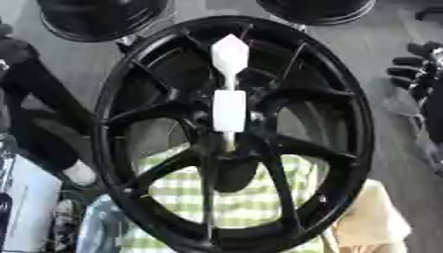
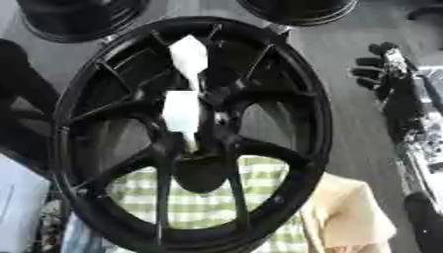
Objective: Pull the pin out of the wheel hub.
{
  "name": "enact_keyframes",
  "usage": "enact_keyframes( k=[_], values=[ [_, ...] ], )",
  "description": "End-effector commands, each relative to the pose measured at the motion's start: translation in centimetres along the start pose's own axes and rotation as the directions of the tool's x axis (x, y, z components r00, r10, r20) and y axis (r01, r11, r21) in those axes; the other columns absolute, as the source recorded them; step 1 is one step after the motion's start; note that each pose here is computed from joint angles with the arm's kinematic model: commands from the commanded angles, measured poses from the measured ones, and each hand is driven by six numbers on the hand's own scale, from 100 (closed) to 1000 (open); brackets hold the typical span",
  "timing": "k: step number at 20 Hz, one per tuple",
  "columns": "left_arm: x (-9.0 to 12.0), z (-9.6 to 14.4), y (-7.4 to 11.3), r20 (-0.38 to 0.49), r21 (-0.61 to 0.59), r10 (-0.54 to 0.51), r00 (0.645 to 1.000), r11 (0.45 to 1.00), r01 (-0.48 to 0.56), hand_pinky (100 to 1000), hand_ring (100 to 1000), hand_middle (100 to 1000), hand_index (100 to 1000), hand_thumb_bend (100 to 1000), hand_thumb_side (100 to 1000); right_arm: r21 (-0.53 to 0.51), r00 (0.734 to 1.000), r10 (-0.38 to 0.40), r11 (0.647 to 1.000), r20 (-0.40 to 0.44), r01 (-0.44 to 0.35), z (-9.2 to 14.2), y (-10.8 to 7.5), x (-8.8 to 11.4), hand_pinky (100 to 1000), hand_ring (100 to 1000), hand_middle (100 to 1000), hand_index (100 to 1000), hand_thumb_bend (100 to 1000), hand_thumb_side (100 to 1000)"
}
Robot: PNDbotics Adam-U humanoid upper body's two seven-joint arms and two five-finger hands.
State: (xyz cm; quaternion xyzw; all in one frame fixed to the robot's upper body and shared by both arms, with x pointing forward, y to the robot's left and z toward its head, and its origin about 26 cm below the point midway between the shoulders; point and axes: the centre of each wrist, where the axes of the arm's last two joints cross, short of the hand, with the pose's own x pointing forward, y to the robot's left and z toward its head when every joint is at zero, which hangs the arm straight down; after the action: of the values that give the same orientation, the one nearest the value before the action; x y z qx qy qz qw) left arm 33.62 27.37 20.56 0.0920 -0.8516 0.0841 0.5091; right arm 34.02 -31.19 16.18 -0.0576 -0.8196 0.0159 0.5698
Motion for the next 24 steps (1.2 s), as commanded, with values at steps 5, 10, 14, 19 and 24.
enact_keyframes(
  k=[5, 10, 14, 19, 24],
  values=[
    [0.7, -0.2, 0.3, 0.028, 0.000, -0.013, 1.000, 1.000, 0.013, 705, 625, 617, 709, 149, 777, 0.003, 0.999, 0.010, 1.000, 0.035, -0.010, -0.3, -0.1, 1.1, 843, 759, 695, 854, 100, 829],
    [0.7, -0.2, 0.3, 0.028, -0.001, -0.014, 1.000, 1.000, 0.014, 705, 625, 617, 709, 148, 777, 0.003, 0.999, 0.011, 1.000, 0.035, -0.011, -0.3, -0.1, 1.1, 843, 759, 696, 855, 100, 830],
    [0.8, -0.3, 0.3, 0.032, 0.000, -0.011, 0.999, 1.000, 0.011, 705, 626, 617, 709, 148, 776, 0.006, 0.999, 0.009, 1.000, 0.049, -0.009, -0.5, -0.1, 1.5, 843, 766, 704, 860, 100, 819],
    [0.8, -0.3, 0.5, 0.031, 0.007, -0.017, 0.999, 1.000, 0.017, 705, 626, 617, 709, 148, 776, 0.032, 0.992, 0.008, 0.999, 0.124, -0.012, -1.4, -0.2, 3.7, 847, 787, 735, 882, 100, 767],
    [0.3, -0.1, 1.1, 0.015, 0.014, -0.046, 0.999, 0.999, 0.046, 705, 627, 617, 709, 147, 778, 0.147, 0.955, 0.032, 0.986, 0.293, -0.078, -2.7, 0.2, 9.4, 863, 815, 769, 912, 100, 713]
  ],
)
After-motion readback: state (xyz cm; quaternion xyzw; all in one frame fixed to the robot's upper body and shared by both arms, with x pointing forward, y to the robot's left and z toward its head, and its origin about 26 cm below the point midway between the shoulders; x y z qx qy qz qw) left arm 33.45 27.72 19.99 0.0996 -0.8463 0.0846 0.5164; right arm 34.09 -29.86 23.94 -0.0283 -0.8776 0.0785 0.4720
